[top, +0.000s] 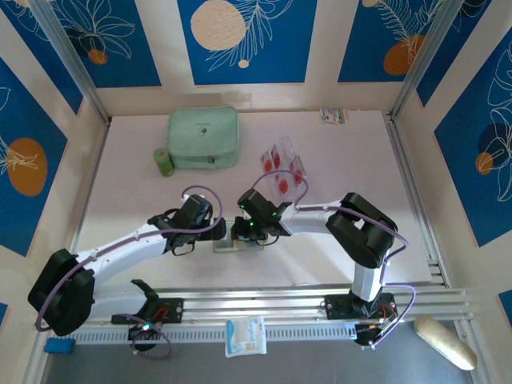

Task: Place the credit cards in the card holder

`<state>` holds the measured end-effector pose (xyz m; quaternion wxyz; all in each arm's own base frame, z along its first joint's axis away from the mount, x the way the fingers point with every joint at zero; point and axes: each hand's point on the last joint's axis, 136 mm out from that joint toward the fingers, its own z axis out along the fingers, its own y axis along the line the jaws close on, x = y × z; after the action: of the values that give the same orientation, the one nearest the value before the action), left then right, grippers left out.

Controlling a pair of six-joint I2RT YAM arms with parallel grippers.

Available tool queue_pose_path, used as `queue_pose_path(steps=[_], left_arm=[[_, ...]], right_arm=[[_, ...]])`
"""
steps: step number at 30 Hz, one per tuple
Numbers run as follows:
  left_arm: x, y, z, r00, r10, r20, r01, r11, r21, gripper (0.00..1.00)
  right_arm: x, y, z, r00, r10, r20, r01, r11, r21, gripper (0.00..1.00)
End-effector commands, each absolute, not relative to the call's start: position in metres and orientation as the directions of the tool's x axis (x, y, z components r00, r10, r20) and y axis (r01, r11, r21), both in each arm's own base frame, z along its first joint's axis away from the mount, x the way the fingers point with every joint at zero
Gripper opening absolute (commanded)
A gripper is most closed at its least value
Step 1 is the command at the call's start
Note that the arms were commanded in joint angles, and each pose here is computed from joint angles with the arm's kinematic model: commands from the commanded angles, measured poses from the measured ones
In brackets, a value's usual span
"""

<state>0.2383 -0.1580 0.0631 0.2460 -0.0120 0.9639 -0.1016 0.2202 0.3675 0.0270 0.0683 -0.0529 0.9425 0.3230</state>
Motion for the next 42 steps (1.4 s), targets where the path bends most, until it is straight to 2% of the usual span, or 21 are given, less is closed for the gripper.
queue_pose_path(steps=[1, 6, 9, 12, 16, 19, 22, 28, 37, 42], left_arm=[[0.243, -0.164, 0.062, -0.885, -0.098, -0.454, 0.010, 0.973, -0.230, 1.00], [0.240, -0.161, 0.046, -0.895, -0.103, -0.435, -0.009, 0.977, -0.213, 1.00], [0.237, -0.159, 0.036, -0.903, -0.096, -0.420, -0.012, 0.980, -0.199, 1.00], [0.233, -0.156, 0.026, -0.911, -0.091, -0.402, -0.018, 0.983, -0.183, 1.00], [0.231, -0.153, 0.020, -0.915, -0.096, -0.393, -0.028, 0.984, -0.174, 1.00], [0.230, -0.152, 0.020, -0.916, -0.096, -0.390, -0.030, 0.985, -0.170, 1.00], [0.231, -0.153, 0.024, -0.916, -0.094, -0.389, -0.029, 0.985, -0.168, 1.00], [0.241, -0.162, 0.049, -0.909, -0.090, -0.406, -0.014, 0.983, -0.186, 1.00], [0.259, -0.186, 0.115, -0.878, -0.126, -0.462, 0.015, 0.957, -0.288, 1.00], [0.266, -0.207, 0.133, -0.879, -0.097, -0.467, 0.048, 0.956, -0.290, 1.00]], right_arm=[[0.215, 0.377, 0.033, -0.987, -0.068, -0.145, -0.145, 0.764, 0.629, 0.12], [0.215, 0.377, 0.037, -0.987, -0.062, -0.147, -0.143, 0.759, 0.636, 0.13], [0.216, 0.376, 0.045, -0.987, -0.055, -0.150, -0.140, 0.752, 0.644, 0.16], [0.218, 0.374, 0.058, -0.985, -0.039, -0.165, -0.140, 0.743, 0.655, 0.26], [0.221, 0.365, 0.079, -0.983, -0.011, -0.185, -0.130, 0.748, 0.650, 0.48], [0.225, 0.356, 0.096, -0.980, 0.016, -0.200, -0.120, 0.752, 0.648, 0.60], [0.230, 0.343, 0.114, -0.977, 0.062, -0.203, -0.086, 0.758, 0.647, 0.67], [0.248, 0.308, 0.153, -0.957, 0.218, -0.192, 0.030, 0.732, 0.681, 0.73], [0.270, 0.262, 0.206, -0.885, 0.438, -0.158, 0.200, 0.664, 0.721, 0.74], [0.279, 0.249, 0.234, -0.846, 0.514, -0.142, 0.250, 0.618, 0.745, 0.74]])
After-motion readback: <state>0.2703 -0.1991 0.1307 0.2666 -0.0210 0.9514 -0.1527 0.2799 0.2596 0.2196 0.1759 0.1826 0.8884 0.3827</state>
